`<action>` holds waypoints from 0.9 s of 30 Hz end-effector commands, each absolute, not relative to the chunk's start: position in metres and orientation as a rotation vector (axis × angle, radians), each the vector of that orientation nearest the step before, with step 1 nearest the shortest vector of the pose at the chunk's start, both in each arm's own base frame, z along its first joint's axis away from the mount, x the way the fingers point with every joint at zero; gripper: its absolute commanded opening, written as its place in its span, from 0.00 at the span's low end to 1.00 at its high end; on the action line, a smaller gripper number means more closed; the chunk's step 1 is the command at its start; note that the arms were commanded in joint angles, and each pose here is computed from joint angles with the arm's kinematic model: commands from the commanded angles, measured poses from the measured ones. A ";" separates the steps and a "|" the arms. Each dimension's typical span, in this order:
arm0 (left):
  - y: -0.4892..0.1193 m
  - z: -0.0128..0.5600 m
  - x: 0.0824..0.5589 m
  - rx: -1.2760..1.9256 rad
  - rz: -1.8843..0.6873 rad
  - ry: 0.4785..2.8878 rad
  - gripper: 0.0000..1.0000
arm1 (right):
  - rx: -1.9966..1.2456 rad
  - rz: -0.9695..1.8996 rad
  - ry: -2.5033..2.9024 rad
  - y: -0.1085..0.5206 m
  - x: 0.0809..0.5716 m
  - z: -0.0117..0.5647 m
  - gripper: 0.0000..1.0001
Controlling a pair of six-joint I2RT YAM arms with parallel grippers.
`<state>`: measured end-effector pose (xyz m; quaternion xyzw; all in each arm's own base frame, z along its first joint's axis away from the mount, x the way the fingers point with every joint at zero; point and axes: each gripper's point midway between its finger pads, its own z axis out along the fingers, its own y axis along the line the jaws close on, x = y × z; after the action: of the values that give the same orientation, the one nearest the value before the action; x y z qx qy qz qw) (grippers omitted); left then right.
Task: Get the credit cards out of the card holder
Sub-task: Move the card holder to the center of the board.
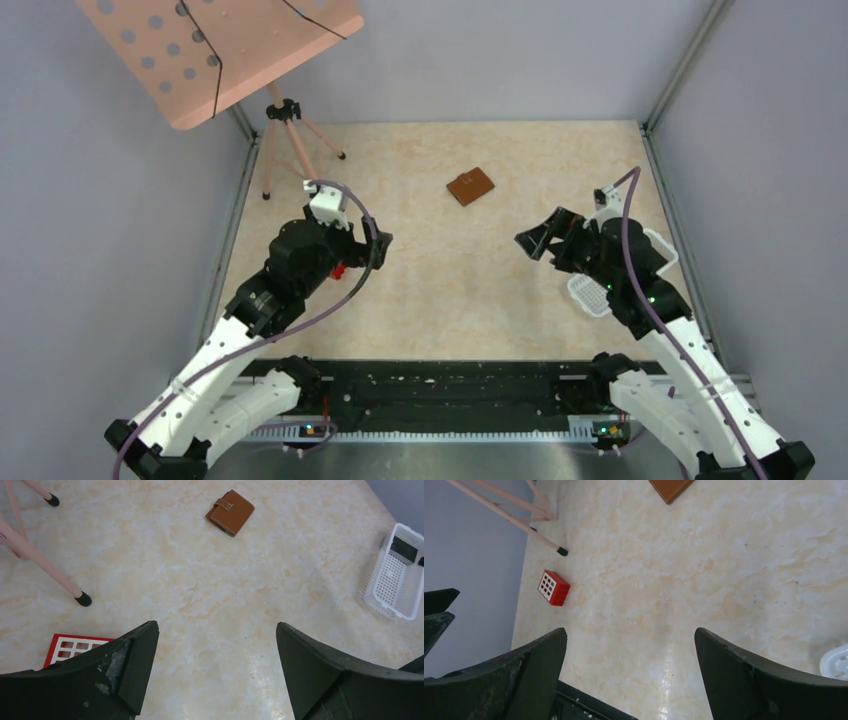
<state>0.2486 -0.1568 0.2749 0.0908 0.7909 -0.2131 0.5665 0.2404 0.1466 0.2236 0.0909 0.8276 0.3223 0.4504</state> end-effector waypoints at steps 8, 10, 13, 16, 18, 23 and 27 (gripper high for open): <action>-0.140 0.290 0.261 0.266 -0.334 1.802 0.92 | 0.273 0.747 1.890 0.136 0.261 0.266 0.99; -0.137 0.293 0.261 0.270 -0.314 1.793 0.91 | 0.296 0.709 1.883 0.132 0.269 0.261 0.99; -0.129 0.288 0.262 0.269 -0.262 1.795 0.91 | 0.314 0.666 1.857 0.129 0.283 0.254 0.99; -0.112 0.286 0.261 0.213 -0.192 1.795 0.91 | 0.329 0.595 1.851 0.125 0.303 0.239 0.97; -0.104 0.285 0.259 0.167 -0.177 1.781 0.91 | 0.307 0.556 1.863 0.127 0.317 0.229 0.97; -0.106 0.279 0.252 0.170 -0.228 1.748 0.92 | 0.187 0.509 1.935 0.150 0.362 0.207 0.98; -0.111 0.283 0.249 0.147 -0.279 1.748 0.92 | 0.082 0.457 1.973 0.166 0.405 0.199 0.98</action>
<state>0.2474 -0.1039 0.2680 0.0790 0.7794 -0.0938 0.6144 0.3536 0.1462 0.1536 0.0897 0.8614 0.1847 0.4647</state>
